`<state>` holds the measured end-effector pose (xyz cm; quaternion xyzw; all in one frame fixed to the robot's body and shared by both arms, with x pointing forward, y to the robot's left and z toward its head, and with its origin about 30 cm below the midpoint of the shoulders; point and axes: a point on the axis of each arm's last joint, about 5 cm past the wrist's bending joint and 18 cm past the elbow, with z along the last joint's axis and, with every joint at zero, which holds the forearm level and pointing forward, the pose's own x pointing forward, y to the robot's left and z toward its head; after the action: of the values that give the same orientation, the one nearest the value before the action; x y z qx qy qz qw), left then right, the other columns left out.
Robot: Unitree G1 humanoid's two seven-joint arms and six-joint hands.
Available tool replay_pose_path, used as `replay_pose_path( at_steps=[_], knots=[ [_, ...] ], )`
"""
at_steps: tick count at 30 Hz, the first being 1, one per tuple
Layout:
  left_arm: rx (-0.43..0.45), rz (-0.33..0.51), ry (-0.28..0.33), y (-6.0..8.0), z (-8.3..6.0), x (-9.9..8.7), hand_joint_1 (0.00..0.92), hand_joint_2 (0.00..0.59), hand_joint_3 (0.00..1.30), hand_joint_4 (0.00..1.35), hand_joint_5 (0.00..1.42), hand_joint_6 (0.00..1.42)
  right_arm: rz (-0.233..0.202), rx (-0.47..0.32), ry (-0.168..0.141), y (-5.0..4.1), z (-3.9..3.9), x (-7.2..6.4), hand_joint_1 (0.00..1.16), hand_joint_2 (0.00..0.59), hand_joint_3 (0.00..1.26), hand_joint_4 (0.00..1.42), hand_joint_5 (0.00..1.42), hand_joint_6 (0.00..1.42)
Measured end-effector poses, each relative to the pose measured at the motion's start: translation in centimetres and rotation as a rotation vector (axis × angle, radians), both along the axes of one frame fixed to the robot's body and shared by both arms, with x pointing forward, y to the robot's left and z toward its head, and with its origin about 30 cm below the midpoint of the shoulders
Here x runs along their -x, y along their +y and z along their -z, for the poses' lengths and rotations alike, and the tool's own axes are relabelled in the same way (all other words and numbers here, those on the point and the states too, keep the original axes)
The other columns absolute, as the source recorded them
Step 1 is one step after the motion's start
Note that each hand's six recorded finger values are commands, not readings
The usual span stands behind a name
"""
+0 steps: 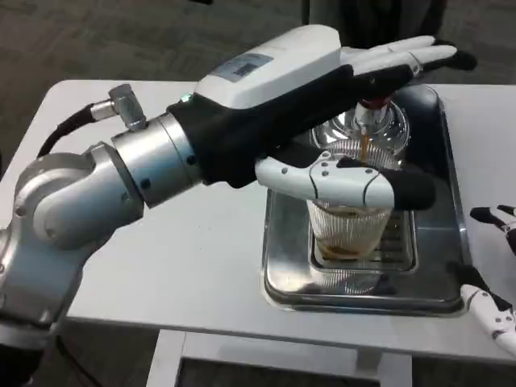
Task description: Grasp the cup under the faucet to collect the drink, then remove the cup.
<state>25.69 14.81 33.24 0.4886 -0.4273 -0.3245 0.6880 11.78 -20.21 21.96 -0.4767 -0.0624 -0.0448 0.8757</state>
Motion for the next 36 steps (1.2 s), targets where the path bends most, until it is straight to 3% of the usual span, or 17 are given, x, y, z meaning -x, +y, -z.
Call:
replay_pose_path(
  at_steps=[4, 10, 14, 19, 30, 36],
  knots=[
    [-0.001, -0.002, 0.001, 0.0, 0.0, 0.1, 0.000, 0.080, 0.12, 0.02, 0.12, 0.14, -0.016, -0.055, -0.019, -0.22, -0.04, 0.1, 0.38, 0.454, 0.10, 0.07, 0.09, 0.14],
    [-0.005, -0.008, 0.000, 0.0, -0.1, 0.1, 0.000, 0.080, 0.12, 0.02, 0.12, 0.14, -0.042, -0.130, -0.032, -0.65, 0.07, 0.4, 0.38, 0.369, 0.05, 0.07, 0.16, 0.24],
    [-0.006, -0.009, 0.000, 0.0, -0.1, 0.1, 0.000, 0.080, 0.12, 0.02, 0.12, 0.14, -0.093, -0.228, -0.056, -1.03, 0.24, 0.3, 0.44, 0.321, 0.04, 0.08, 0.19, 0.28],
    [-0.006, -0.012, 0.002, 0.0, -0.2, 0.2, 0.000, 0.080, 0.12, 0.02, 0.12, 0.14, -0.135, -0.318, -0.062, -1.46, 0.76, 0.1, 0.48, 0.288, 0.04, 0.08, 0.19, 0.29],
    [-0.008, -0.015, 0.002, 0.0, -0.2, 0.3, 0.000, 0.078, 0.12, 0.02, 0.12, 0.14, -0.221, -0.364, -0.102, -0.90, 0.65, -1.3, 0.50, 0.271, 0.04, 0.06, 0.16, 0.27],
    [-0.011, -0.019, 0.003, 0.1, -0.3, 0.4, 0.000, 0.078, 0.12, 0.02, 0.12, 0.14, -0.244, -0.367, -0.113, -0.57, 0.58, -2.1, 0.51, 0.270, 0.04, 0.05, 0.16, 0.25]
  ],
)
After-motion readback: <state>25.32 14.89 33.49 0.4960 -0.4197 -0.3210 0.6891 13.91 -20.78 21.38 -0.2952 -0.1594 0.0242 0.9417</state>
